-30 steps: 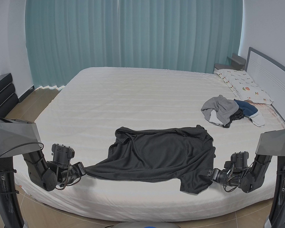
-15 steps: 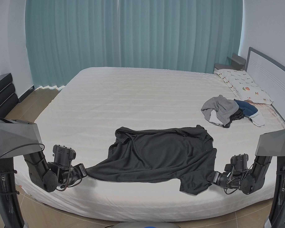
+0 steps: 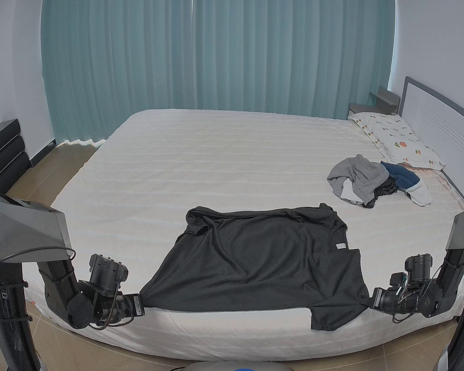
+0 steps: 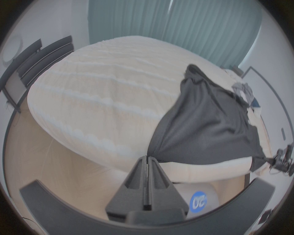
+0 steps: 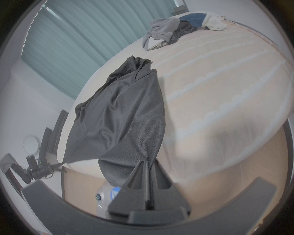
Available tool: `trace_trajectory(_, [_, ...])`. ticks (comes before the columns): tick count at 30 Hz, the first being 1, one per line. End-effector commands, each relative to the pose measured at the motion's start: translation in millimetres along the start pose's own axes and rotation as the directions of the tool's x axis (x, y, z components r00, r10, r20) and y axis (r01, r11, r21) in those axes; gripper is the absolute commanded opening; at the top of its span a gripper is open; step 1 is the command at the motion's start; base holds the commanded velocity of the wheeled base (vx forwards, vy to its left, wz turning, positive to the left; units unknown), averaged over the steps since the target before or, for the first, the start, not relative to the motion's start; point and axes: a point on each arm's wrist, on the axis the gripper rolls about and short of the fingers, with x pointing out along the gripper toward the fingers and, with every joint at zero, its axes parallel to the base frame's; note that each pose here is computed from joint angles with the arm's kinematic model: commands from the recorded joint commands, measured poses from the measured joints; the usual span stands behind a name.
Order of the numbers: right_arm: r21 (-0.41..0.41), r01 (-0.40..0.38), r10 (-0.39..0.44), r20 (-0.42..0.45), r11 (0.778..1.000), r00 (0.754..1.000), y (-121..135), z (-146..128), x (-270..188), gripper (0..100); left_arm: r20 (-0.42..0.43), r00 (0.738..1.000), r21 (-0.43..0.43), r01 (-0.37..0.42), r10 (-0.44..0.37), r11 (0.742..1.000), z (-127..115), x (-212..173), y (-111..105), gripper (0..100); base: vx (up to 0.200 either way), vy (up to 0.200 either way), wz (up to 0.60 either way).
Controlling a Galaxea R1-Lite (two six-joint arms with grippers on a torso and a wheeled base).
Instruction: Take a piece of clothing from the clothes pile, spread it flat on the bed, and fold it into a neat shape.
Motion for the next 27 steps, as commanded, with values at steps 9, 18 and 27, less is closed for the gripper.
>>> trace_trajectory(9, [-0.004,0.077,-0.077,-0.033,0.997,0.996,-20,-4,-28,0,-0.131,0.991,0.124,0.009,0.007,0.992,-23,-23,-17,0,0.0,0.0,0.0])
trace_trajectory(18, [-0.051,0.076,-0.081,-0.084,0.996,0.993,-14,-11,-15,100,-0.108,0.994,0.085,0.033,-0.023,0.996,-14,-20,-20,0,0.0,0.0,0.0])
trace_trajectory(27, [0.015,0.028,-0.028,0.016,1.0,0.999,0,12,-15,100,-0.04,0.992,-0.026,0.115,-0.116,0.993,2,-19,-30,0,0.0,0.0,0.0])
